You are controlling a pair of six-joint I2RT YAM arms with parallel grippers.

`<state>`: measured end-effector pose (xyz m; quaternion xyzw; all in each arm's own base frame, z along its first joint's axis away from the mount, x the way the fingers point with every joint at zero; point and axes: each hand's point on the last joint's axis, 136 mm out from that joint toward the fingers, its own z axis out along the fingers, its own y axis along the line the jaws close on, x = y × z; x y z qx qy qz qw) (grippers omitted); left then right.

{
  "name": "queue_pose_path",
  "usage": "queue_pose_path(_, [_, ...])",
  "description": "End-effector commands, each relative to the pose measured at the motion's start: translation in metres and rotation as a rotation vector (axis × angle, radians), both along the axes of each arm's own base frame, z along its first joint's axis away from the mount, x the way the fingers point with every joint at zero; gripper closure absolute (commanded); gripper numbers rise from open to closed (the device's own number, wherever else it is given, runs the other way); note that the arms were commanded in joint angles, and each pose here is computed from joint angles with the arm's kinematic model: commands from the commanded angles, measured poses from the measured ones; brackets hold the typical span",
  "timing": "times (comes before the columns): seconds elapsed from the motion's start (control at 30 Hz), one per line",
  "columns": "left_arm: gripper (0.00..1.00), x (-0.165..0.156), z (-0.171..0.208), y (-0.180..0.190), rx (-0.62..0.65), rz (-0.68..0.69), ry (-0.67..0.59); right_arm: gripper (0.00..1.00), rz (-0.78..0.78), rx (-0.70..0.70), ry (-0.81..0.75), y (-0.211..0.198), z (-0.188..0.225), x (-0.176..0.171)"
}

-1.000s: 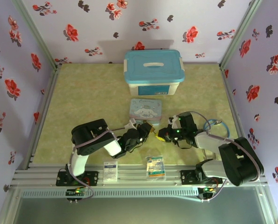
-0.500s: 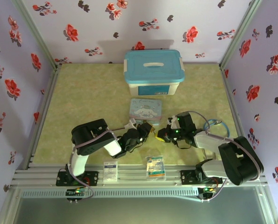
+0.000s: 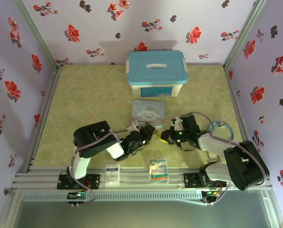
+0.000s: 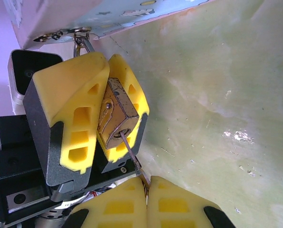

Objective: Unlock the padlock with the key

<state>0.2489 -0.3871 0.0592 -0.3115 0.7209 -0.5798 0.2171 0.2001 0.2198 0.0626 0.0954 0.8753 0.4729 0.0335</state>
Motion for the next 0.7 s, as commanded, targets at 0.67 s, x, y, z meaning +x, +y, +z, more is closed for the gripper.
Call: queue_pose_path(0.67, [1.0,-0.008,0.02,-0.023,-0.06,-0.073,-0.04,1.0,-0.006,-0.061,-0.135,0.004,0.028,0.034])
